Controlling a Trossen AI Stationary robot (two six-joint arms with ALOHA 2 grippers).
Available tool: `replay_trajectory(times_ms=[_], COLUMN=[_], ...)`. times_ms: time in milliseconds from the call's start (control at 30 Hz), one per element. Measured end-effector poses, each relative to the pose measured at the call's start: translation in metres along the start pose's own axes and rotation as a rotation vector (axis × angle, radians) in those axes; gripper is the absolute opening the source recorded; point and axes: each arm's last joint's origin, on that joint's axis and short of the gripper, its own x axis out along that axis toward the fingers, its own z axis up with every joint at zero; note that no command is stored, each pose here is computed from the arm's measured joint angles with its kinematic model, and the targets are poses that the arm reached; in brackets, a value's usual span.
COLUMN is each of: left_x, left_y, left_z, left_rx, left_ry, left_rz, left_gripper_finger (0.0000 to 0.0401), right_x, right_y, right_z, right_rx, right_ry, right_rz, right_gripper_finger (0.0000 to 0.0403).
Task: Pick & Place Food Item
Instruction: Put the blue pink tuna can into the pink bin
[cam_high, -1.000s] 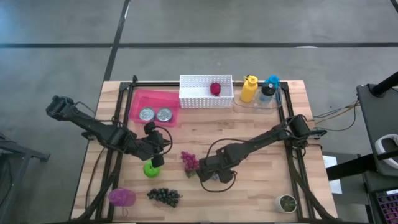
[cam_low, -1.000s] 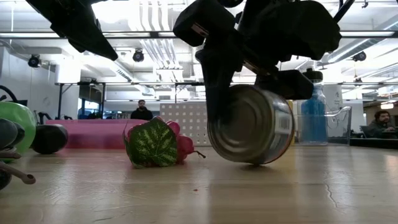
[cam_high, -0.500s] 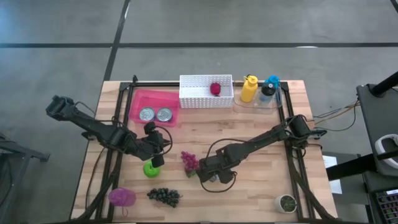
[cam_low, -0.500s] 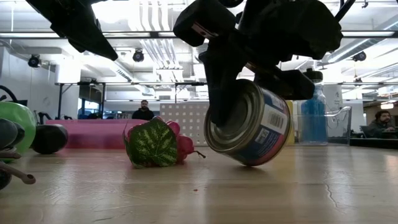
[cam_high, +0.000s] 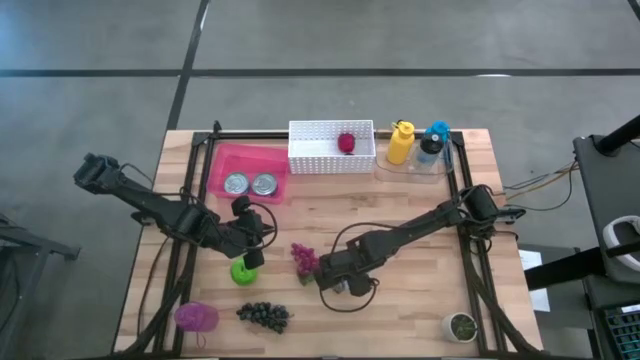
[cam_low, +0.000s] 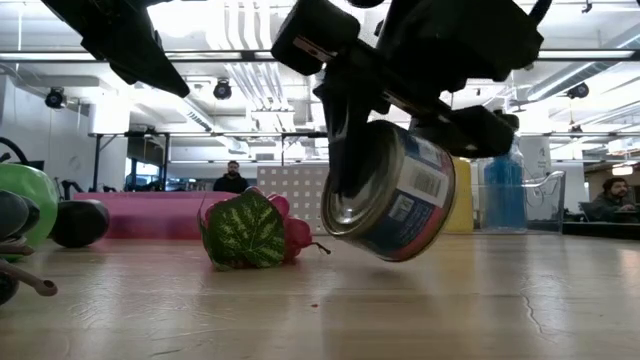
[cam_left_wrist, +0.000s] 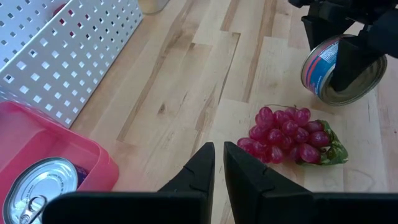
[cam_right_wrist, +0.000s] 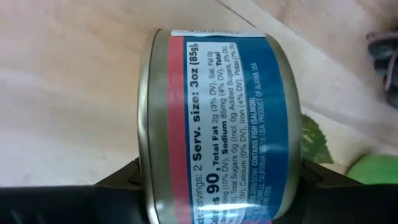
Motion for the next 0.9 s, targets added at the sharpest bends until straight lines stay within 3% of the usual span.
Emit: replay_trajectory(times_ms=[600, 900], left_x=[0.0, 0.0], left_y=[0.0, 0.0], left_z=[0.0, 0.0], left_rx=[0.0, 0.0], left_ry=[0.0, 0.0], left_rz=[0.0, 0.0], left_gripper_finger=[0.0039, 0.0039], right_x=[-0.0002, -0.0002], right_y=[-0.0015, -0.0018], right_z=[0.0005, 0.0005], right_rx=[0.151, 0.161], right_ry=[-0.001, -0.004], right_rz=[-0.013, -0.017], right_gripper_finger=[0.0187, 0.0182])
